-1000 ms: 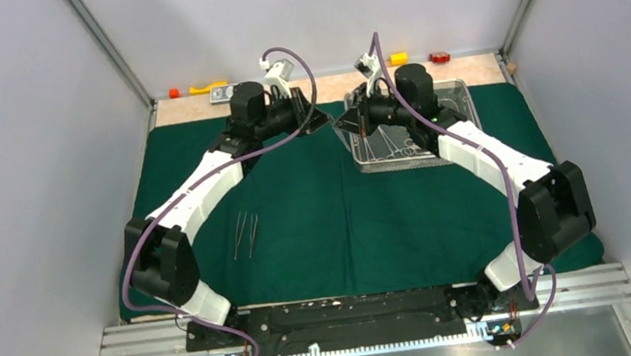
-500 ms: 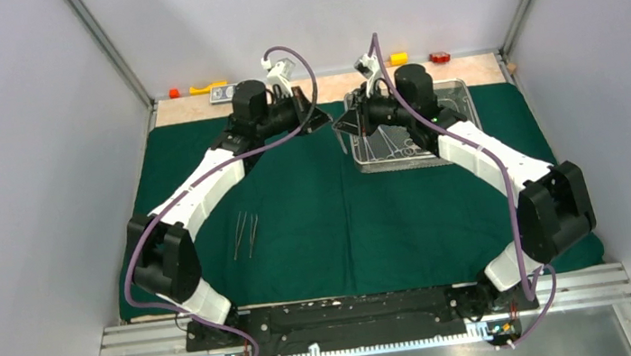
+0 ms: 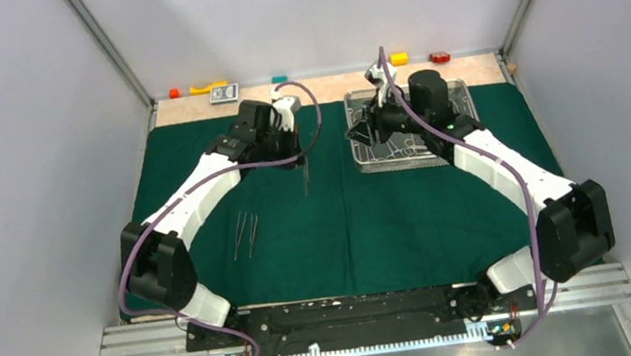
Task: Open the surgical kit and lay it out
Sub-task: Place the medical item in the surgical kit.
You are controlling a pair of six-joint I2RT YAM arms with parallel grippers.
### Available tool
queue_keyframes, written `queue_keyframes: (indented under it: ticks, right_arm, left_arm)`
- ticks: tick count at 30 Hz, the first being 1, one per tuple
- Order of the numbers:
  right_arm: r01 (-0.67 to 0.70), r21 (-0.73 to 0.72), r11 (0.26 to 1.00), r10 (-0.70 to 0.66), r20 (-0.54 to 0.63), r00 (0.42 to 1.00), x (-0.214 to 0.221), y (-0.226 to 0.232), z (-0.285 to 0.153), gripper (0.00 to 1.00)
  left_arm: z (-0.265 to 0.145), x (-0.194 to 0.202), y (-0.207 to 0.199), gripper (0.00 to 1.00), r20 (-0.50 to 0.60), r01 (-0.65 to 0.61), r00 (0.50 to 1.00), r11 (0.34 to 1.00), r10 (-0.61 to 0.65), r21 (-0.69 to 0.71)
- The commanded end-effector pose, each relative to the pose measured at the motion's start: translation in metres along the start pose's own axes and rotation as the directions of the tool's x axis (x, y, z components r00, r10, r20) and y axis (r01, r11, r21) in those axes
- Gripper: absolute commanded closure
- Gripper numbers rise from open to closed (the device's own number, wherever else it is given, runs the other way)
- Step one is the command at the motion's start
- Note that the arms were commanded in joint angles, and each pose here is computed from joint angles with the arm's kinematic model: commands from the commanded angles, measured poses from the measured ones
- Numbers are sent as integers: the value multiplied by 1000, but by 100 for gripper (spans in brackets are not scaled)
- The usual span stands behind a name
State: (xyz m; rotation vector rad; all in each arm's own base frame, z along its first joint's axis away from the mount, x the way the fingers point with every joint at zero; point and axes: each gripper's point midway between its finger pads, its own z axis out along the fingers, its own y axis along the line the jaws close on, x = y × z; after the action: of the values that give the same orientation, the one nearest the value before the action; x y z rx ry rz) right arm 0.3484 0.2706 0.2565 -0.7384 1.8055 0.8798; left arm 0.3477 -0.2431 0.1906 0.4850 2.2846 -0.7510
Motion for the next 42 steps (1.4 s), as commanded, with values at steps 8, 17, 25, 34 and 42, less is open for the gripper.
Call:
queue_keyframes:
  ticks: [8, 17, 25, 34, 42]
  right_arm:
    - [49, 115, 992, -52, 26, 998, 6, -39, -18, 55]
    - [26, 137, 990, -27, 5, 1000, 19, -50, -19, 55]
    - [17, 124, 992, -16, -10, 1000, 24, -50, -17, 56]
    - [41, 117, 992, -39, -22, 999, 28, -52, -15, 57]
    - [37, 116, 993, -34, -30, 999, 30, -53, -15, 57]
  left_arm:
    - [-23, 136, 90, 100, -439, 0, 892, 973, -105, -232]
    - [-31, 168, 115, 100, -501, 63, 841, 955, -207, -289]
    - [-28, 177, 125, 100, -520, 87, 818, 946, -247, -312]
    - [-26, 184, 129, 100, -533, 106, 802, 942, -270, -318]
    - [-23, 187, 134, 93, -534, 124, 793, 937, -291, -327]
